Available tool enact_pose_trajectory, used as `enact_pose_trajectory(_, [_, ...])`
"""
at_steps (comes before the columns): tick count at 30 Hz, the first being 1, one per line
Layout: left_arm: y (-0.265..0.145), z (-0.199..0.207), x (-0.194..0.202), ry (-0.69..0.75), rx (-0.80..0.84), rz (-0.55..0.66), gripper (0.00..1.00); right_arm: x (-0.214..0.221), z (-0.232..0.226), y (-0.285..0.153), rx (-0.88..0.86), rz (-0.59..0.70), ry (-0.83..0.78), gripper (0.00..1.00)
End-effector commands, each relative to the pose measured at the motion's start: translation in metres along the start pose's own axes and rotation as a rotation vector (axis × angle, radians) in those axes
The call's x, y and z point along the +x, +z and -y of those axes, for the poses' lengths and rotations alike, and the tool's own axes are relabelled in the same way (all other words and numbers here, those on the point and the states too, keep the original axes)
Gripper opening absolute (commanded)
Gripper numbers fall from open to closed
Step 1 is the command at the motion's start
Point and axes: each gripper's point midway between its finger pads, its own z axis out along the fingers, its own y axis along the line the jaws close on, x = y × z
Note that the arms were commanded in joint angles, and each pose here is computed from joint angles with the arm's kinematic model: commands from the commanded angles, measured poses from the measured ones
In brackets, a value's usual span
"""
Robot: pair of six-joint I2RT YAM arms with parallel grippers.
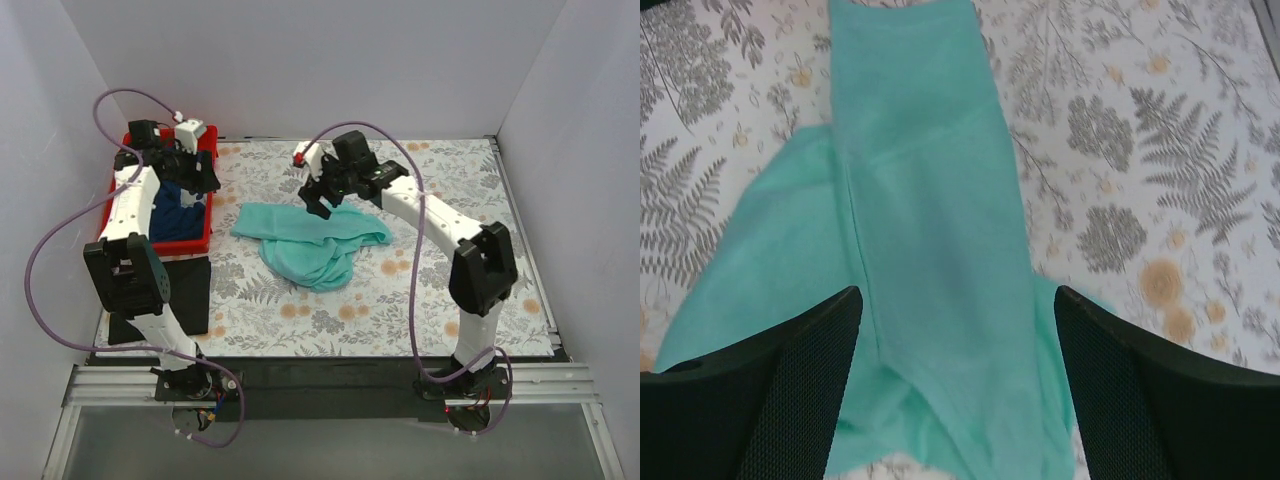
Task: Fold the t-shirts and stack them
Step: Flatten the tshirt out
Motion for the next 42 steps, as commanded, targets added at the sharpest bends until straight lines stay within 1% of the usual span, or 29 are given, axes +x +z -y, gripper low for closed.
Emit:
enact_pose_trajectory(1, [-0.032, -0.002, -0.030, -0.185, 0.031, 0.109, 0.61, -0.018, -0.023, 0.059, -0.057, 0.019, -0.035, 0.83])
enact_pose_trajectory(2, [-0.043, -0.014, -0.033, -0.213, 0.013, 0.132, 0.61, -0.041, -0.021, 0.065, -0.042, 0.057, -0.059, 0.82])
enact_pose_trajectory(3, [-0.046, -0.014, -0.034, -0.237, 0.034, 0.141, 0.61, -0.036, -0.035, 0.091, -0.071, 0.038, -0.075, 0.81])
enact_pose_trajectory(4, [-0.050, -0.016, -0.032, -0.270, 0.041, 0.139, 0.61, -0.040, -0.039, 0.102, -0.072, 0.040, -0.090, 0.79])
enact_pose_trajectory(5, [-0.057, -0.022, -0.031, -0.289, 0.039, 0.149, 0.61, -0.064, -0.037, 0.107, -0.054, 0.083, -0.117, 0.79])
enact_pose_trajectory(6, [-0.060, -0.021, -0.030, -0.303, 0.047, 0.152, 0.61, -0.053, -0.047, 0.131, -0.059, 0.054, -0.130, 0.79])
enact_pose_trajectory(8, [-0.064, -0.024, -0.024, -0.326, 0.043, 0.151, 0.61, -0.059, -0.052, 0.145, -0.030, 0.062, -0.154, 0.78])
enact_pose_trajectory(9, [-0.066, -0.025, -0.021, -0.333, 0.037, 0.148, 0.61, -0.067, -0.061, 0.152, -0.028, 0.089, -0.172, 0.78])
enact_pose_trajectory(12, [-0.070, -0.021, -0.013, -0.339, 0.037, 0.136, 0.61, -0.060, -0.068, 0.179, -0.010, 0.092, -0.185, 0.78])
enact_pose_trajectory(14, [-0.074, -0.015, -0.011, -0.336, 0.043, 0.137, 0.62, -0.058, -0.068, 0.189, 0.001, 0.097, -0.195, 0.77])
enact_pose_trajectory(18, [-0.075, -0.009, -0.005, -0.328, 0.049, 0.133, 0.62, -0.049, -0.083, 0.208, -0.032, 0.108, -0.216, 0.75])
enact_pose_trajectory(21, [-0.075, -0.008, -0.001, -0.328, 0.047, 0.121, 0.62, -0.053, -0.084, 0.216, -0.017, 0.133, -0.250, 0.73])
enact_pose_trajectory(23, [-0.075, -0.008, 0.001, -0.323, 0.046, 0.118, 0.62, -0.048, -0.084, 0.225, -0.011, 0.138, -0.266, 0.70])
enact_pose_trajectory(25, [-0.075, -0.007, 0.002, -0.315, 0.044, 0.114, 0.63, -0.044, -0.087, 0.230, -0.016, 0.135, -0.277, 0.66])
enact_pose_trajectory(29, [-0.077, -0.007, 0.003, -0.297, 0.039, 0.114, 0.63, -0.035, -0.097, 0.239, -0.037, 0.124, -0.298, 0.65])
enact_pose_trajectory(31, [-0.078, -0.008, 0.002, -0.290, 0.032, 0.116, 0.63, -0.032, -0.099, 0.242, -0.039, 0.123, -0.305, 0.60])
enact_pose_trajectory(33, [-0.077, -0.007, 0.004, -0.289, 0.034, 0.111, 0.63, -0.029, -0.097, 0.244, -0.028, 0.120, -0.306, 0.52])
enact_pose_trajectory(34, [-0.076, -0.007, 0.005, -0.290, 0.034, 0.109, 0.63, -0.028, -0.097, 0.245, -0.027, 0.118, -0.306, 0.34])
enact_pose_trajectory(36, [-0.077, -0.006, 0.007, -0.289, 0.034, 0.109, 0.63, -0.032, -0.096, 0.242, -0.015, 0.123, -0.305, 0.09])
enact_pose_trajectory(37, [-0.077, -0.006, 0.007, -0.285, 0.034, 0.112, 0.63, -0.036, -0.094, 0.238, -0.005, 0.125, -0.299, 0.02])
enact_pose_trajectory(38, [-0.077, -0.005, 0.006, -0.283, 0.036, 0.114, 0.63, -0.041, -0.090, 0.234, 0.012, 0.126, -0.301, 0.01])
enact_pose_trajectory(39, [-0.077, -0.005, 0.006, -0.288, 0.037, 0.116, 0.63, -0.059, -0.084, 0.218, 0.033, 0.151, -0.307, 0.01])
enact_pose_trajectory(41, [-0.078, -0.001, 0.000, -0.282, 0.061, 0.133, 0.63, -0.082, -0.075, 0.195, 0.067, 0.174, -0.326, 0.01])
enact_pose_trajectory(42, [-0.078, 0.000, -0.003, -0.293, 0.076, 0.140, 0.63, -0.109, -0.064, 0.164, 0.098, 0.219, -0.334, 0.01])
